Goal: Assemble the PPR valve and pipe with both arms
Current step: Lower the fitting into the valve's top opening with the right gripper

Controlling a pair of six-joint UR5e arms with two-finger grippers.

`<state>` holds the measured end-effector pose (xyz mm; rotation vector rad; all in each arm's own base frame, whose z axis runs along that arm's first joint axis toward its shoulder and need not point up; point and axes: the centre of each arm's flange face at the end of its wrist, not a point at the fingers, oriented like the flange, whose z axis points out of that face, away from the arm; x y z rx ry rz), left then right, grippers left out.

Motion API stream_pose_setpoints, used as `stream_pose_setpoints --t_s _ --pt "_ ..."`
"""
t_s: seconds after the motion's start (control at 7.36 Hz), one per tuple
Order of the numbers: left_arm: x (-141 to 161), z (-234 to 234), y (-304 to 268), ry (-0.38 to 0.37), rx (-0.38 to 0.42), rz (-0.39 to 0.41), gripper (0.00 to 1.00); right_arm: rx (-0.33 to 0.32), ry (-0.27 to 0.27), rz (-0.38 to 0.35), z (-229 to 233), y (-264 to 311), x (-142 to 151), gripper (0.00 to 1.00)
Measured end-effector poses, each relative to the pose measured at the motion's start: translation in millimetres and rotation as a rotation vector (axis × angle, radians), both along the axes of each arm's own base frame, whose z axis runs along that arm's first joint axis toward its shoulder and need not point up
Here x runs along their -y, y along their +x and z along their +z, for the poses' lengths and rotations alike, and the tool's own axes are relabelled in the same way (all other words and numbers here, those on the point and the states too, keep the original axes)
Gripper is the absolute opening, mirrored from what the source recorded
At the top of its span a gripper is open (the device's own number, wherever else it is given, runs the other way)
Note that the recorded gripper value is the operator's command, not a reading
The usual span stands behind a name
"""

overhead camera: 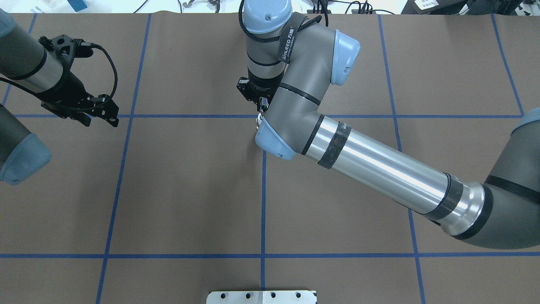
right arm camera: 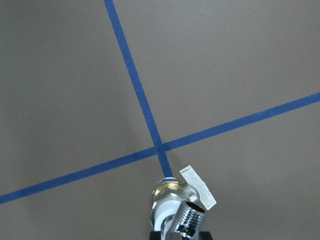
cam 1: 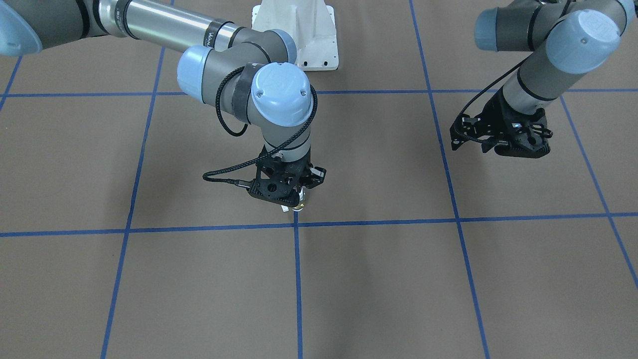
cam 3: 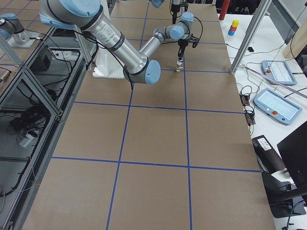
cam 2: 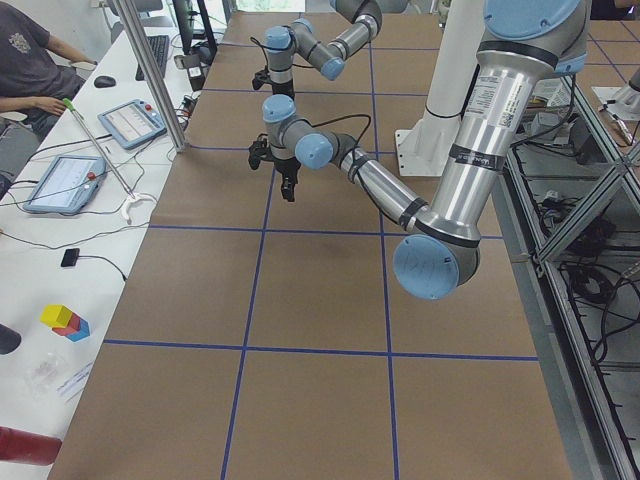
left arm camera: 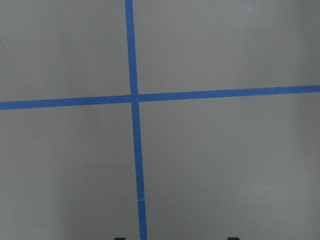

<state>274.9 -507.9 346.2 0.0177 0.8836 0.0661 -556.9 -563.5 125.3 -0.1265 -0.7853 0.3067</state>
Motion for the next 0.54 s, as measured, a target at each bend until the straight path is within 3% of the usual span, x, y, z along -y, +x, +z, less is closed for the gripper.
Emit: stream_pose_setpoints --t_s 0.14,0.54 --pt "-0.2 -0.4 -0.1 0.001 -0.001 0.000 0.74 0.000 0.001 -0.001 -0.2 -0.4 -0.3 0.38" --pt "-2.4 -4.9 -1.5 0.004 -0.006 -0.001 0.74 0.000 0.000 -0.003 0.5 -1.5 -1.3 0.49"
